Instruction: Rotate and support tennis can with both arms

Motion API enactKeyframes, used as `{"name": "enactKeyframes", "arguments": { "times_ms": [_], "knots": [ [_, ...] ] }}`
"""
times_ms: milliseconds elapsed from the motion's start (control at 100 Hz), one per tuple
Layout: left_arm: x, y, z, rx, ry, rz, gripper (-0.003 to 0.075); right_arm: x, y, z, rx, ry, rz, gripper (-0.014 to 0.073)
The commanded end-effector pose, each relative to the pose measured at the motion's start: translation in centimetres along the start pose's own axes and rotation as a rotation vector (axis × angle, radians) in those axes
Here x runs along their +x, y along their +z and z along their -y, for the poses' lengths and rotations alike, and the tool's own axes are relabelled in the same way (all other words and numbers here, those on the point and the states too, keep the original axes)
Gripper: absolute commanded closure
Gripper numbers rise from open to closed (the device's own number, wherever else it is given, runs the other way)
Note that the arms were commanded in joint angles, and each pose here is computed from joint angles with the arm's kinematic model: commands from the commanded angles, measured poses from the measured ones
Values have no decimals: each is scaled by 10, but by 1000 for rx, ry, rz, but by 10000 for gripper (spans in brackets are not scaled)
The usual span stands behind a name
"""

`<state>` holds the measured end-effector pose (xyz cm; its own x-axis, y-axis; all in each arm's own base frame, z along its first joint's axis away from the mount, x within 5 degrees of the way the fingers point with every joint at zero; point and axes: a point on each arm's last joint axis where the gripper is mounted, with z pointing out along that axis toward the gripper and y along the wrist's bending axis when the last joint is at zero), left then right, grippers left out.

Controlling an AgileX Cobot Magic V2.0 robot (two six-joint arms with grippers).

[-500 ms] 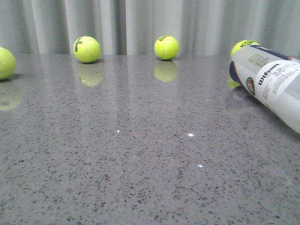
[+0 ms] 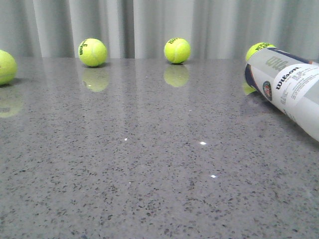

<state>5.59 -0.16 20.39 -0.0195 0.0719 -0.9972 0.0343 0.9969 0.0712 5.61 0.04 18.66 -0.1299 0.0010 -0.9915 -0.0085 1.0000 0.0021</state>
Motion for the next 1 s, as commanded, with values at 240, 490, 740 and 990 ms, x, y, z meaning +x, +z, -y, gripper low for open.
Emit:
{"name": "enactKeyframes", "arguments": {
  "times_ms": [240,490,740,990],
  "knots": [
    [7,-1,1,-2,-10,70,741,-47,-15,0,4,0,215,660],
    [7,-1,1,-2,-10,70,741,-101,-25,0,7,-3,171,660],
    [7,-1,1,-2,-10,70,741,-137,-1,0,10,-6,41,660],
    [7,-1,1,-2,-10,70,741,-165,27,0,9,2,-142,550]
  ]
}}
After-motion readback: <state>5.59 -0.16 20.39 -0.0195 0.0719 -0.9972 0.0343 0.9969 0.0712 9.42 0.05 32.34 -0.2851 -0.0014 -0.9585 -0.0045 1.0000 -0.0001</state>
